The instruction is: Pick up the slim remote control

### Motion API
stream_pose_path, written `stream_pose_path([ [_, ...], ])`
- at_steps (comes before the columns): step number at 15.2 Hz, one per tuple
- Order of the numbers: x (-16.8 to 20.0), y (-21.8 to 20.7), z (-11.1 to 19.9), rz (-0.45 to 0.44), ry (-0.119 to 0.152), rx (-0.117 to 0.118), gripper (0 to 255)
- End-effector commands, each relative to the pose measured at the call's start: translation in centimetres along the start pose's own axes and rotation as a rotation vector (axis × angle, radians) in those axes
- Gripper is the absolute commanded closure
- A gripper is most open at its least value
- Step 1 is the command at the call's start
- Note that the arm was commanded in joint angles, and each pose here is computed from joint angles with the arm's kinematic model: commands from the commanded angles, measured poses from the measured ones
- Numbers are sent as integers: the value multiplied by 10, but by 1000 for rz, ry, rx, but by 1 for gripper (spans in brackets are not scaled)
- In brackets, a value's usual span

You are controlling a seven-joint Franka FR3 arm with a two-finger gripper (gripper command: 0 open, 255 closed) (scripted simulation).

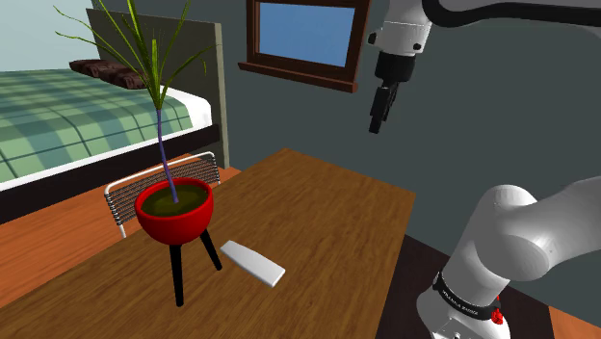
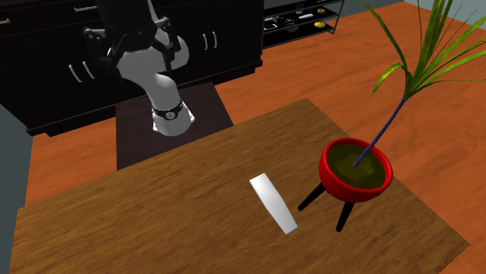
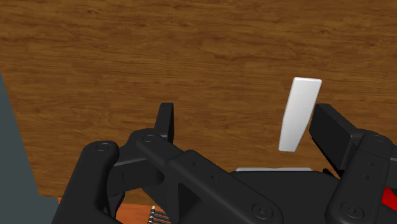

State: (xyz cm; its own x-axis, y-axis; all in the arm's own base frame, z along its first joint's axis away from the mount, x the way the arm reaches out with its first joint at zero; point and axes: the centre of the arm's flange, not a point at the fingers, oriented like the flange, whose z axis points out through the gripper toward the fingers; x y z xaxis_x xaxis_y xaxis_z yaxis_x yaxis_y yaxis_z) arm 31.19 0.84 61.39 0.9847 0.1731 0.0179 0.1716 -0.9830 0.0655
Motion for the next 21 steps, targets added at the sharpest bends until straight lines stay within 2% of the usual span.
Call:
stream_pose_path([
  [1,0,0,0,0,0,0,0],
  [21,123,-118,200,30,-15,31,0],
])
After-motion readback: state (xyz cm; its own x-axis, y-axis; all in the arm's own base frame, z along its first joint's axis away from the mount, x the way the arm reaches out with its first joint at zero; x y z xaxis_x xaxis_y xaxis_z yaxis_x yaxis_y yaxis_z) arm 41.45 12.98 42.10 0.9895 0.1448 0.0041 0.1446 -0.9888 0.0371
